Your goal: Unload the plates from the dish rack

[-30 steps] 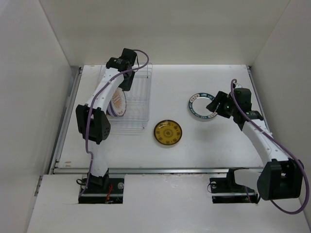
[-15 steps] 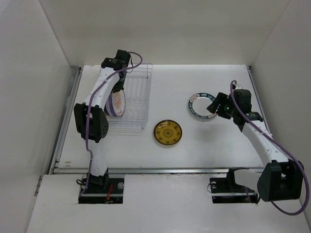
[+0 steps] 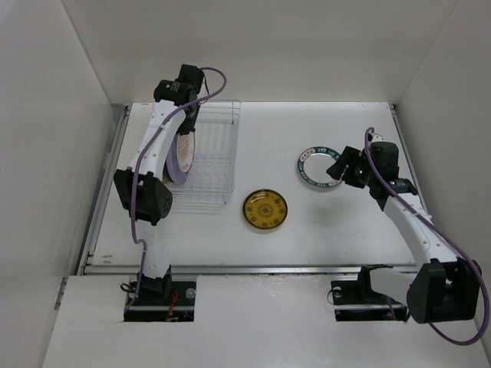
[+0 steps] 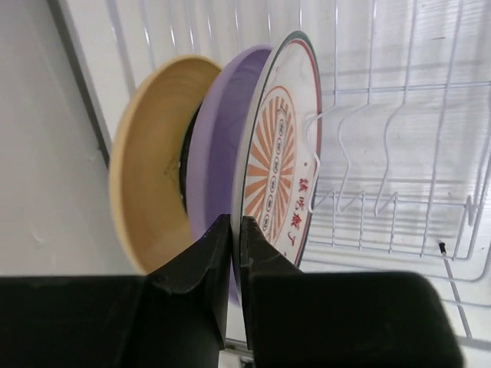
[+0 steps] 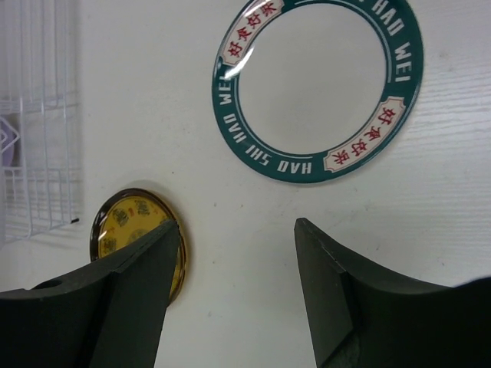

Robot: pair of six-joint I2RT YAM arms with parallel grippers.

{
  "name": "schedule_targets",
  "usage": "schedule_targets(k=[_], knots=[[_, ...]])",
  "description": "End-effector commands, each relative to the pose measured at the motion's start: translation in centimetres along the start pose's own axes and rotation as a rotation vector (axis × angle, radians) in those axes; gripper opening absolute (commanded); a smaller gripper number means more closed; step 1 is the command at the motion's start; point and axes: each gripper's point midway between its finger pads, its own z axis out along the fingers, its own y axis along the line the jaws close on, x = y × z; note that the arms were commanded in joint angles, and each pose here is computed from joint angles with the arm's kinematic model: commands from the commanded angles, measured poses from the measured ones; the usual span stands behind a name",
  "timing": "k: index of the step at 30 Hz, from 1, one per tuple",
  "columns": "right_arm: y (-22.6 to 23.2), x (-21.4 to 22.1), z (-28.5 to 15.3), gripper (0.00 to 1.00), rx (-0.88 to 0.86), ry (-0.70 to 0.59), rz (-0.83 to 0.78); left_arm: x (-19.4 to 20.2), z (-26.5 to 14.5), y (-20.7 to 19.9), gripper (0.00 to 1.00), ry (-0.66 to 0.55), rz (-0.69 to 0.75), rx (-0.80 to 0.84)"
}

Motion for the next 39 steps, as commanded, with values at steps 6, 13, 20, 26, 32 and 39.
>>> schedule_targets(k=[6,13,20,26,32,39], knots=[[8.0,-1.4,-1.8,0.68,-0.434,0.008,-0.121,-3.1,-12.0,-1.6,0.0,-0.336,0.006,0.188],[11.9,-2.2,-2.8,0.69,-0.669,0.003,-0.138,-3.5,-14.2,-7.7,0.0,-0.387,0.051,0.509],[13.5,-1.3,-0.1,0.74,-0.717,0.066,-0.093,-2.9,-13.6,-17.7,0.0,-0.235,0.099,0.981],[15.2,-0.1,1.0,0.75,-0.756,0.114,-0.092,-1.3,-15.0,-22.5,0.0,-0.158,0.171,1.158],[15.4,1.1,2.9,0.74,-0.712,0.139,-0.066,-0.2,-15.8,-24.0,0.0,-0.117,0.193,1.244],[13.9,1.7,3.4,0.72,-0.621,0.142,-0.067,0.3,-15.7,-23.0,0.0,-0.147,0.227,1.181]])
